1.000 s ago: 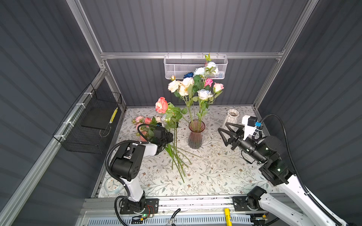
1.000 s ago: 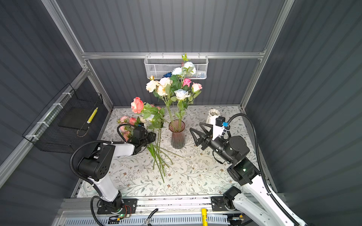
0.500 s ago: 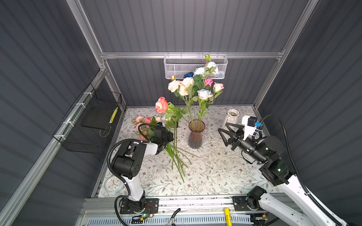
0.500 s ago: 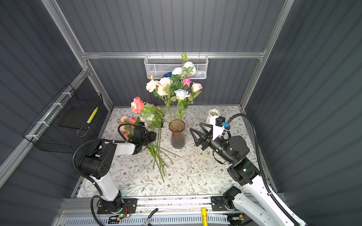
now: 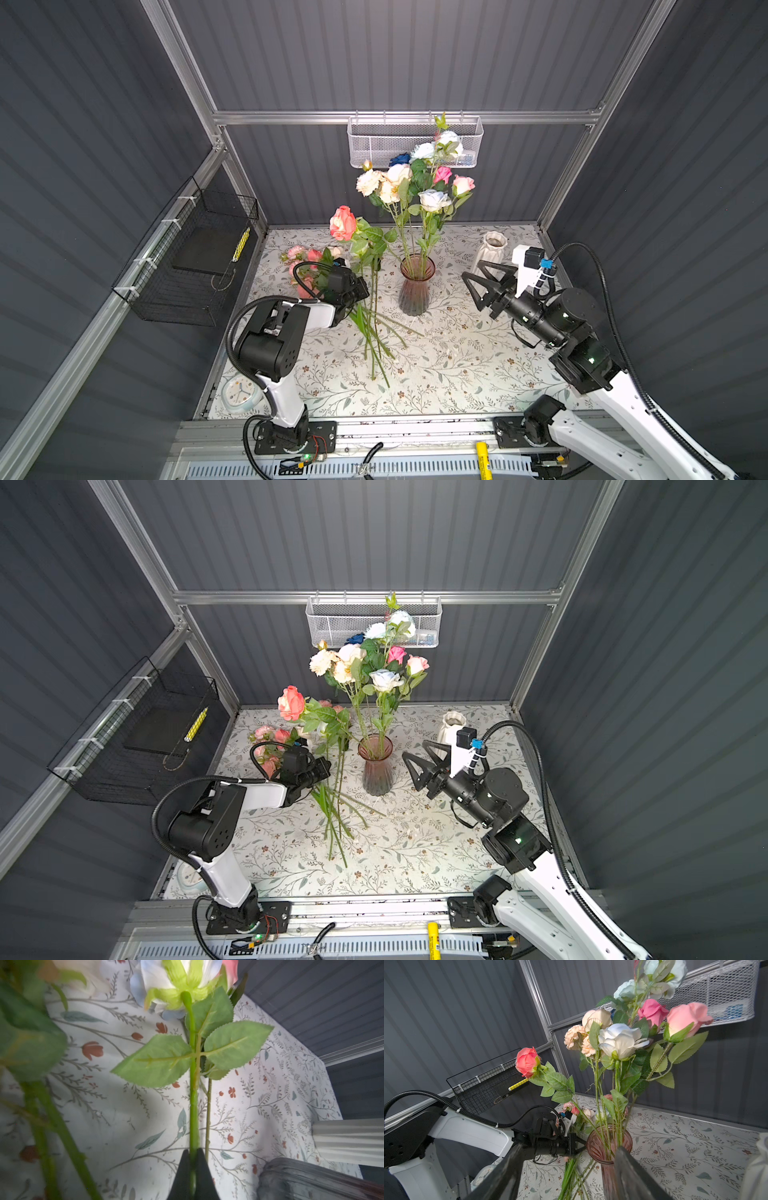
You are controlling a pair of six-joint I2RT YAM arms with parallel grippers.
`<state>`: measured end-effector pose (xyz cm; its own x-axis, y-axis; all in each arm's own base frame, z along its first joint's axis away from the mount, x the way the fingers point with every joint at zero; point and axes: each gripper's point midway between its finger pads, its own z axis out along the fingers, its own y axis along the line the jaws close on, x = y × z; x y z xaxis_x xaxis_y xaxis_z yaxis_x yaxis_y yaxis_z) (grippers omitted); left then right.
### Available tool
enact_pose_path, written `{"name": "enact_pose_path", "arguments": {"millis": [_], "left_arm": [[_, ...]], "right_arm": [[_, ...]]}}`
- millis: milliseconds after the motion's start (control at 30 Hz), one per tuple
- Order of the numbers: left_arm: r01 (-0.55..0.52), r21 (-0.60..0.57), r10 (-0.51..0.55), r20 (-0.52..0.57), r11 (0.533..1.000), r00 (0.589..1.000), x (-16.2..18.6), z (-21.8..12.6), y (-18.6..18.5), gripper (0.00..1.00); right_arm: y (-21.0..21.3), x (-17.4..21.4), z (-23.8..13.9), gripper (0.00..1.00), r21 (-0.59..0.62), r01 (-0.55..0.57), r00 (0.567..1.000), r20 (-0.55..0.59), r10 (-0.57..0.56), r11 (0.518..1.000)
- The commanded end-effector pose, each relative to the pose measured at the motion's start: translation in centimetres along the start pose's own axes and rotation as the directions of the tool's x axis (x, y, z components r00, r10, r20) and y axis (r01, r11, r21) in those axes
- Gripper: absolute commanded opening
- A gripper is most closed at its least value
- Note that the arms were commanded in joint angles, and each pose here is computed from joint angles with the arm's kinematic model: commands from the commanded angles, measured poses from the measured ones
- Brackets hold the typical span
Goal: Arrange the flowers into the vase
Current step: 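Grasp the bunch stems with the left gripper and pull up a white rose, then lift the white rose with the left gripper while the right grasps its stem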
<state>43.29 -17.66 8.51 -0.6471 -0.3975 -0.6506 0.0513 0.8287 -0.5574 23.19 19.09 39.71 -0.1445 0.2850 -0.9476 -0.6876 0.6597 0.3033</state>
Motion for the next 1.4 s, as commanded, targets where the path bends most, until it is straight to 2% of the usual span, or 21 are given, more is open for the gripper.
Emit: {"name": "enact_pose_path", "arguments": {"millis": [0,233,467,633,800,900,1000,1067,1267,1367], "left_arm": [[-0.017,0.024,0.014,0.124,1.0,0.992,-4.0,-3.3,-2.2,0.0],[0.018,-0.044,-0.004,0.299,0.999,0.954,-7.9,-11.7,-2.7,0.0],[0.034,-0.066,-0.003,0.422,0.997,0.907,-9.0,-21.5,-3.0,0.0],[-0.028,0.023,0.013,0.505,0.999,0.863,-10.7,-28.7,-5.9,0.0],[-0.182,0.167,0.054,0.574,0.969,0.817,-13.2,-36.6,-11.7,0.0],[-0.305,0.278,0.092,0.584,0.911,0.806,-13.8,-40.1,-15.8,0.0],[-0.395,0.412,0.107,0.568,0.821,0.816,-13.7,-41.9,-19.7,0.0],[-0.438,0.509,0.104,0.558,0.741,0.823,-13.3,-42.8,-22.0,0.0],[-0.494,0.66,0.085,0.549,0.567,0.832,-12.6,-44.2,-25.3,0.0],[-0.497,0.703,0.079,0.537,0.51,0.84,-12.3,-44.4,-26.1,0.0]], "right_arm": [[0.6,-1.4,-0.3,0.71,-0.016,0.007,0.999,0.032,-0.007,1.0],[1.1,-2.3,-0.8,0.71,-0.033,0.006,0.998,0.062,-0.004,0.999],[1.6,-3.0,-0.9,0.71,-0.055,-0.003,0.996,0.087,0.008,0.998],[2.5,-3.7,-1.0,0.71,-0.099,-0.014,0.995,0.101,0.024,0.995],[6.0,-3.9,-0.2,0.71,-0.288,-0.027,0.999,0.017,0.033,0.957],[9.1,-4.2,0.7,0.68,-0.435,-0.061,0.997,-0.07,0.034,0.898],[13.0,-3.3,2.2,0.69,-0.539,-0.061,0.988,-0.153,-0.026,0.84],[16.0,-2.2,3.4,0.7,-0.601,-0.066,0.975,-0.207,-0.076,0.797],[22.7,0.3,6.9,0.71,-0.743,-0.182,0.934,-0.335,-0.123,0.644],[24.9,0.3,7.6,0.71,-0.786,-0.204,0.928,-0.344,-0.14,0.584]]}}
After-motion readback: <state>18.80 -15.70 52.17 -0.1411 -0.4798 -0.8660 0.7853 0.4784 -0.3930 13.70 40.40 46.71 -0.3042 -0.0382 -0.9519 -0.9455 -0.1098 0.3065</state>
